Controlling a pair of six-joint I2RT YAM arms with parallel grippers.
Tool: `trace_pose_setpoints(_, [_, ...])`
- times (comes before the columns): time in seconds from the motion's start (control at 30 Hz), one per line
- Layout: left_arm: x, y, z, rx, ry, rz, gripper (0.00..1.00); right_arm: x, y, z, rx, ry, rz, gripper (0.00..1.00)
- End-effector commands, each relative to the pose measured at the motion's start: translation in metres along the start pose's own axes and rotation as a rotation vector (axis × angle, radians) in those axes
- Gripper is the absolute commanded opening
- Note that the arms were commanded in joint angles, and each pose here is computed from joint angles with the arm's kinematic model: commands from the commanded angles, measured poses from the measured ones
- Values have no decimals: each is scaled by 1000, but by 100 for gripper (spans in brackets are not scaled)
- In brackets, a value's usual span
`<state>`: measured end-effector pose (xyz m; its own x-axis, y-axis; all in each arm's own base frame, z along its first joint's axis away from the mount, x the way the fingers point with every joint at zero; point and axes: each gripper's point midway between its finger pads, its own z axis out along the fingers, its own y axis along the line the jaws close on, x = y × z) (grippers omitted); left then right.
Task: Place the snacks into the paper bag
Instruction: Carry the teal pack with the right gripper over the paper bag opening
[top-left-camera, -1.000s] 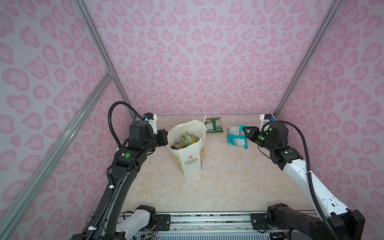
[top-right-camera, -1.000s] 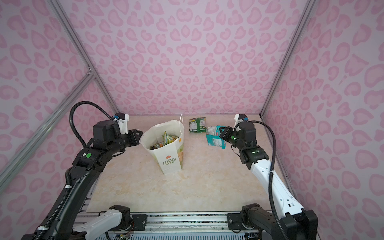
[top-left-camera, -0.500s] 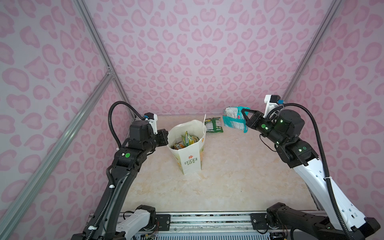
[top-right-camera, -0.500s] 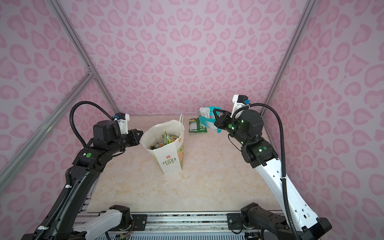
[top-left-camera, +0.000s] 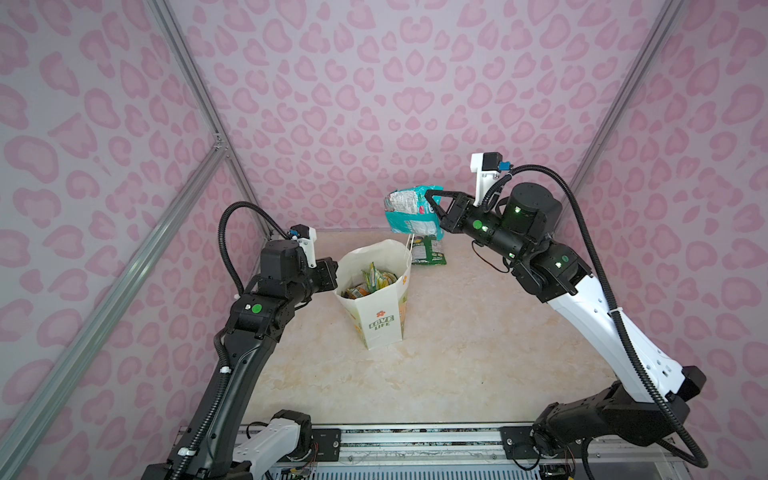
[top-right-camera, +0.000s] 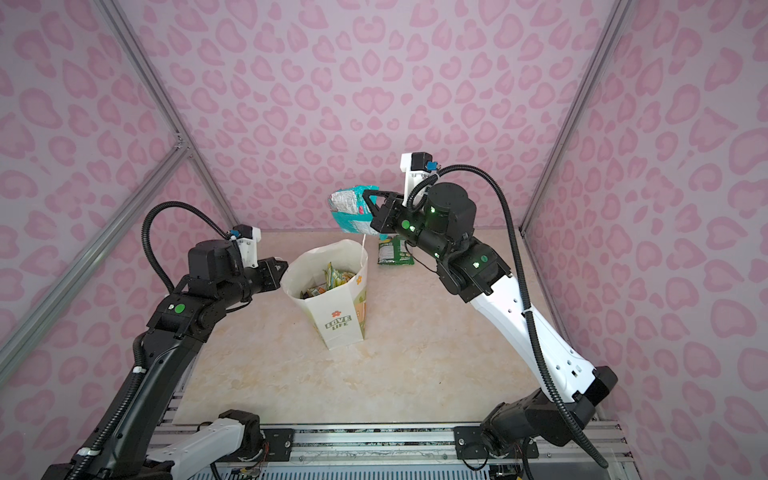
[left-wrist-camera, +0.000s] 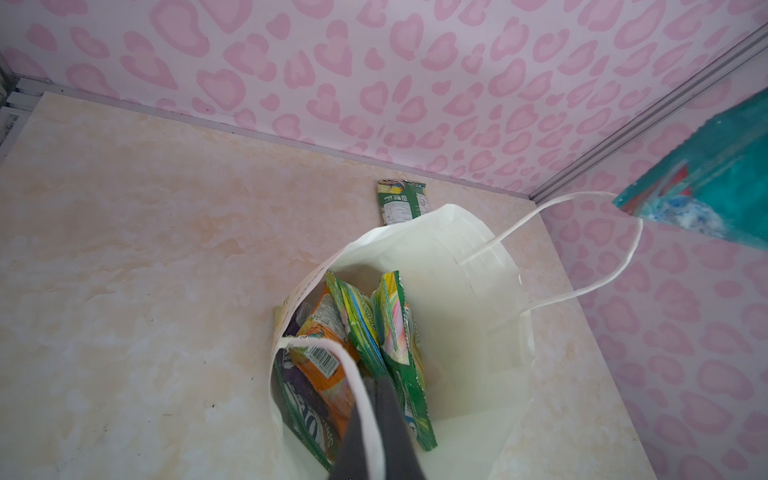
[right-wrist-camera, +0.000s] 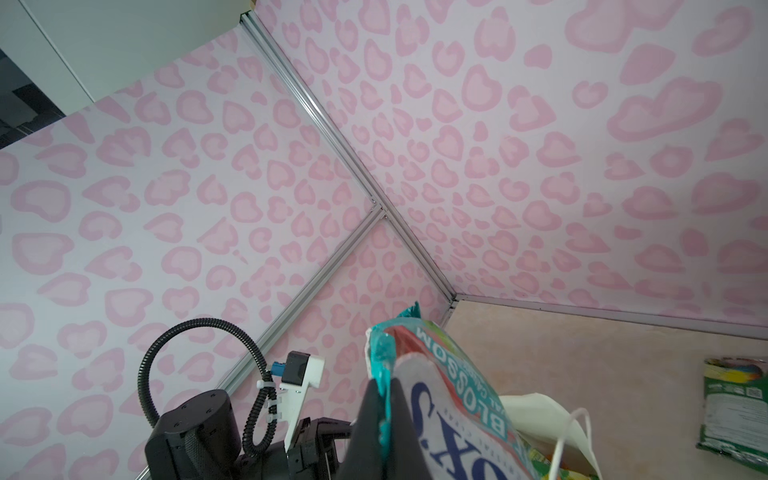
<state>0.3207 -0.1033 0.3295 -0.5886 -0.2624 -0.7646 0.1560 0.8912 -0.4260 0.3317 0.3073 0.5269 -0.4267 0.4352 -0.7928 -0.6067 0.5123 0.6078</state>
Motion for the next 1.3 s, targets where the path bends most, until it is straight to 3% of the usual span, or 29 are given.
trace_pose_setpoints(0.0, [-4, -4, 1, 19, -17, 11, 3, 0, 14, 15, -67, -4, -9, 0])
trace_pose_setpoints(0.27, [-5, -3, 0, 14, -21, 12, 3, 62, -11, 56, -35, 157, 37, 0])
trace_pose_setpoints(0.47, [-5, -3, 0, 16, -22, 12, 3, 128, -42, 68, 47, 317, 50, 0])
trace_pose_setpoints(0.77, [-4, -3, 2, 18, -14, 11, 3, 182, -70, 74, 108, 493, 45, 0])
trace_pose_setpoints(1.03, [-3, -3, 2, 19, -13, 11, 3, 202, -73, 85, 127, 586, -21, 0])
trace_pose_setpoints(1.27, [-3, -4, 4, 22, -9, 11, 3, 181, -54, 99, 85, 550, -55, 0])
